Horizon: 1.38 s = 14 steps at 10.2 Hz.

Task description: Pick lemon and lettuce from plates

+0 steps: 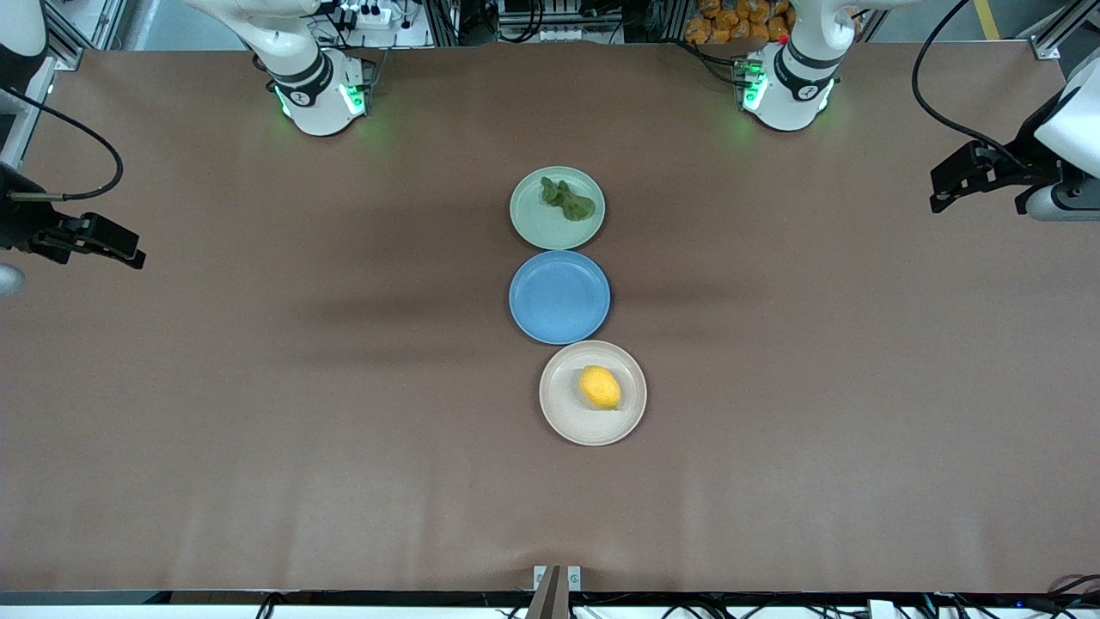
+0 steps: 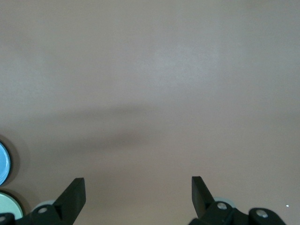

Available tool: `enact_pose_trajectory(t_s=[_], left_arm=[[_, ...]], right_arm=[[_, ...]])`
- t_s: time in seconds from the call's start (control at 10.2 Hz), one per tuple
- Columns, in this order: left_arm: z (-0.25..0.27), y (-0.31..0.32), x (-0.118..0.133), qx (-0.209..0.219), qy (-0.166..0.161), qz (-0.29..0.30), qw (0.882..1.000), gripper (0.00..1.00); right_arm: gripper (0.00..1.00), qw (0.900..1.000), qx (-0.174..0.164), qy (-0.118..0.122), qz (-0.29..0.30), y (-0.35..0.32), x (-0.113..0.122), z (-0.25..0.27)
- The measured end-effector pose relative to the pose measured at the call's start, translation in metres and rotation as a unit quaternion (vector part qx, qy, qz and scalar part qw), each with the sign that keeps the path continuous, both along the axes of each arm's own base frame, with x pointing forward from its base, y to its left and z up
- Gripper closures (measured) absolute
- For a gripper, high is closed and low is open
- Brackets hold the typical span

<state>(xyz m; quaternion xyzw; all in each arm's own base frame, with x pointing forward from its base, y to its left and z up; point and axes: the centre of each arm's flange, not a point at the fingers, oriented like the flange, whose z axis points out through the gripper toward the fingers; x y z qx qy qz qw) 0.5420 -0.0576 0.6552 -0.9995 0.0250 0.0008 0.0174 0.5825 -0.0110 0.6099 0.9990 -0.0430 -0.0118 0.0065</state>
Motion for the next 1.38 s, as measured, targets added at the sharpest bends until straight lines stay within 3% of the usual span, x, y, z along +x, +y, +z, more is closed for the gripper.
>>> enact_pose_trajectory(t_s=[0.49,1.38], left_arm=[[-0.015,0.014,0.004,-0.027,0.019,0.010,0.999,0.00],[-0.034,-0.003,0.012,-0.027,0.036,-0.007,0.999,0.00]], right_arm=[[0.00,1.000,0.000,0.000,0.000,0.000,0.000,0.000],[0.00,1.000,0.000,0.000,-0.005,-0.005,0.000,0.000]])
